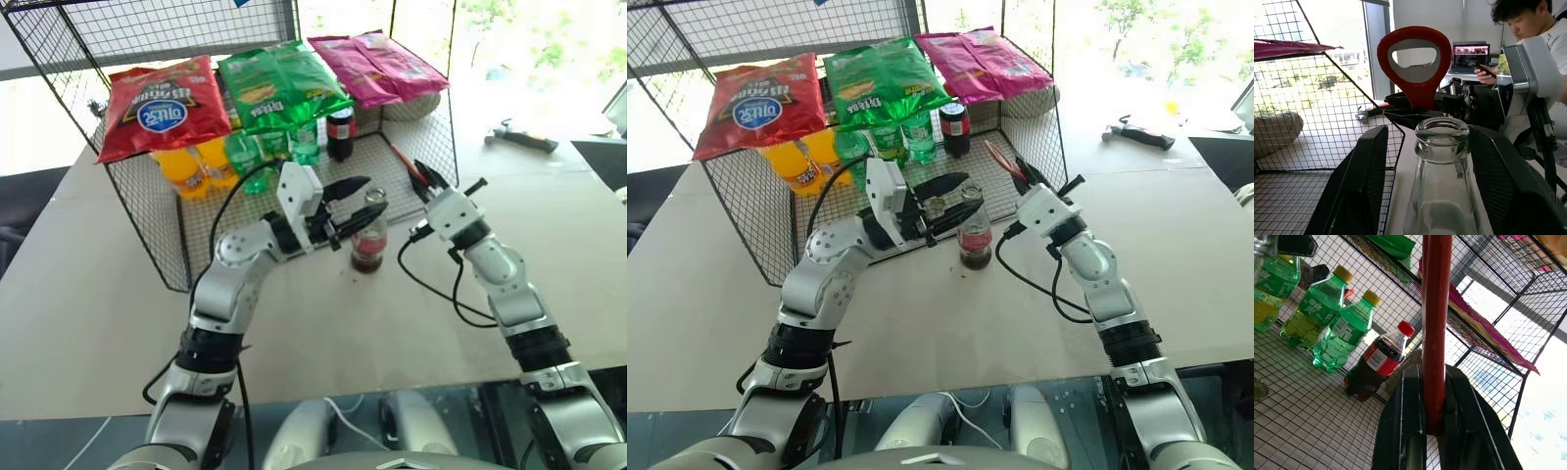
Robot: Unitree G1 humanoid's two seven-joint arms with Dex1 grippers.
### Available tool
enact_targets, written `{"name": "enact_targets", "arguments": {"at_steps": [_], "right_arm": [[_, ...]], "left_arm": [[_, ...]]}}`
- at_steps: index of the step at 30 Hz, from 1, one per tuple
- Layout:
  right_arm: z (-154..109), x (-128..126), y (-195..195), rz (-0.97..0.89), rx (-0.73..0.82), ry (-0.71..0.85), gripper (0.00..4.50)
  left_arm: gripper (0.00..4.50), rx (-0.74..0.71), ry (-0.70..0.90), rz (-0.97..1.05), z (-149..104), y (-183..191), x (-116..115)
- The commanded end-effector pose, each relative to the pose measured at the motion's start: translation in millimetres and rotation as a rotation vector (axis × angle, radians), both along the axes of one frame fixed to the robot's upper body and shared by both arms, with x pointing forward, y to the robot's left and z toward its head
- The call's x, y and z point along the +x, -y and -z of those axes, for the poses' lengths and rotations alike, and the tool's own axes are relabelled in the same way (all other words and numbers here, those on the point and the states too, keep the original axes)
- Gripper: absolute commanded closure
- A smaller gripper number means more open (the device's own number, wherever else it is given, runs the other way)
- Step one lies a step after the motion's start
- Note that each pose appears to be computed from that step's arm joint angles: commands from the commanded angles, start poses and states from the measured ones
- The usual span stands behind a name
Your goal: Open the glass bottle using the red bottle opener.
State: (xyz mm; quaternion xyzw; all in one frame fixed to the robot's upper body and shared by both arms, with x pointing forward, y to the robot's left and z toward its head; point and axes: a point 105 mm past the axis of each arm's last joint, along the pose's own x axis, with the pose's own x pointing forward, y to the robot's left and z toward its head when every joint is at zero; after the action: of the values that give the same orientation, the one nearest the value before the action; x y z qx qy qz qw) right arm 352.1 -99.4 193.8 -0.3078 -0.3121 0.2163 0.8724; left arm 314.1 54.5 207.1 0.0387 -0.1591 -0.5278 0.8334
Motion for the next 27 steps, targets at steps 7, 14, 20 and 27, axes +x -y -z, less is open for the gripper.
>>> {"name": "enact_targets", "arguments": {"at_steps": [7, 14, 20, 27], "right_arm": [[-11.6, -3.1, 2.5, 0.003, 0.022, 0.054, 4.50], [-10.4, -2.9, 2.5, 0.003, 0.019, 0.053, 4.50], [-10.1, -1.7, 7.8, 0.010, 0.065, 0.024, 4.50], [17.8, -5.9, 43.9, 0.059, 0.116, -0.173, 4.50]], "left_arm": [[1.92, -0.065, 0.042, 0.047, -25.5, 1.7, -11.1], [1.92, -0.074, 0.070, 0.071, -40.5, 4.4, -17.5], [1.92, -0.088, 0.136, 0.028, -61.4, -2.1, -18.3], [1.92, -0.154, 0.204, -0.198, -89.7, -53.5, -20.4]]}}
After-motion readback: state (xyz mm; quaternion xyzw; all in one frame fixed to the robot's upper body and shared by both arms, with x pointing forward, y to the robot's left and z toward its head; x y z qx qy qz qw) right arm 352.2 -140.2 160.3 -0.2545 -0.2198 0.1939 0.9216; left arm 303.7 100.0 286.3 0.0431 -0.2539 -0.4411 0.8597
